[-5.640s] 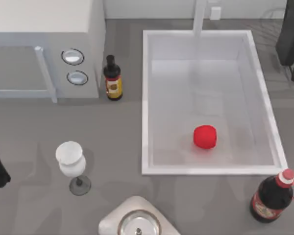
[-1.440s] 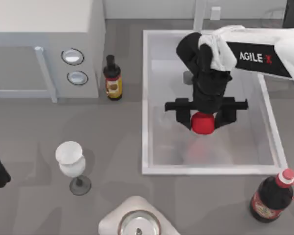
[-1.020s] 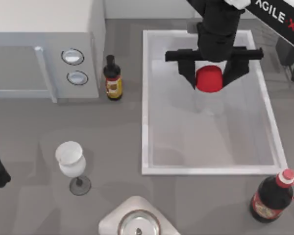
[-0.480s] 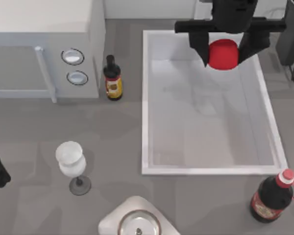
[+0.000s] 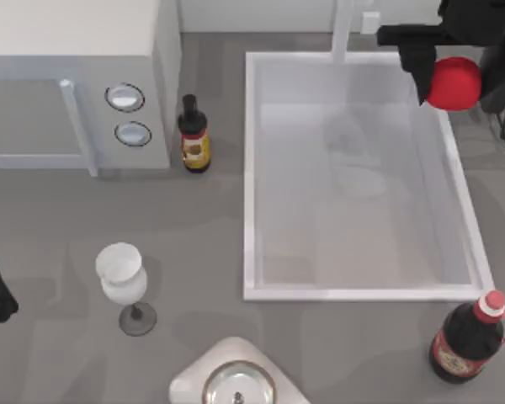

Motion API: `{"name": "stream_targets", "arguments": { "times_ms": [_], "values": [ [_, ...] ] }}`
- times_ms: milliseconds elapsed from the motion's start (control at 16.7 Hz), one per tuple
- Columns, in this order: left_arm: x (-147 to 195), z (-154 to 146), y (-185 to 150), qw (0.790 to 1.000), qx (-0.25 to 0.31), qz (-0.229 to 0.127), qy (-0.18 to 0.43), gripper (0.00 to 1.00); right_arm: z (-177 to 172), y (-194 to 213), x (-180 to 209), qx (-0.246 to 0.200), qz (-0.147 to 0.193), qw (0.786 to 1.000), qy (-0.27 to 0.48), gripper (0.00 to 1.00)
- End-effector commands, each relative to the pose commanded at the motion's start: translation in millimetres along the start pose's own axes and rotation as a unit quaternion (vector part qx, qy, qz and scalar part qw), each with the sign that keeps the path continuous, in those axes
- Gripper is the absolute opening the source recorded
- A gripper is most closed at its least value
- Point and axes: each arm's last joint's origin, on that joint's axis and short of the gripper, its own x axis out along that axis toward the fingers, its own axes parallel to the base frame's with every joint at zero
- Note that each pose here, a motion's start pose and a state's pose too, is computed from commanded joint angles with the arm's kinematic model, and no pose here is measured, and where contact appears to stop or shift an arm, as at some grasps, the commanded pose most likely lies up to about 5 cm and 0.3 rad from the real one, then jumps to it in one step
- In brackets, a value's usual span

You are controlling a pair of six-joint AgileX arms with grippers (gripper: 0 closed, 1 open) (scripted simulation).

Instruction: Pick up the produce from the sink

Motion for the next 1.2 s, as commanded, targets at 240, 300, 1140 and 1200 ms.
{"name": "stream_targets", "arguments": {
  "times_ms": [240, 300, 1140, 1200],
  "values": [
    [0, 0, 0, 1.000, 0.000, 0.000, 0.000, 1.00, -9, -78, 13, 0.002, -0.003, 1.000, 0.025, 0.00],
    [0, 0, 0, 1.000, 0.000, 0.000, 0.000, 1.00, -13, -96, 15, 0.003, -0.003, 1.000, 0.028, 0.00],
    [0, 0, 0, 1.000, 0.000, 0.000, 0.000, 1.00, -27, -142, 48, 0.003, 0.000, 1.000, 0.027, 0.00],
    [0, 0, 0, 1.000, 0.000, 0.000, 0.000, 1.00, -27, -142, 61, 0.003, 0.000, 1.000, 0.025, 0.00]
  ]
}}
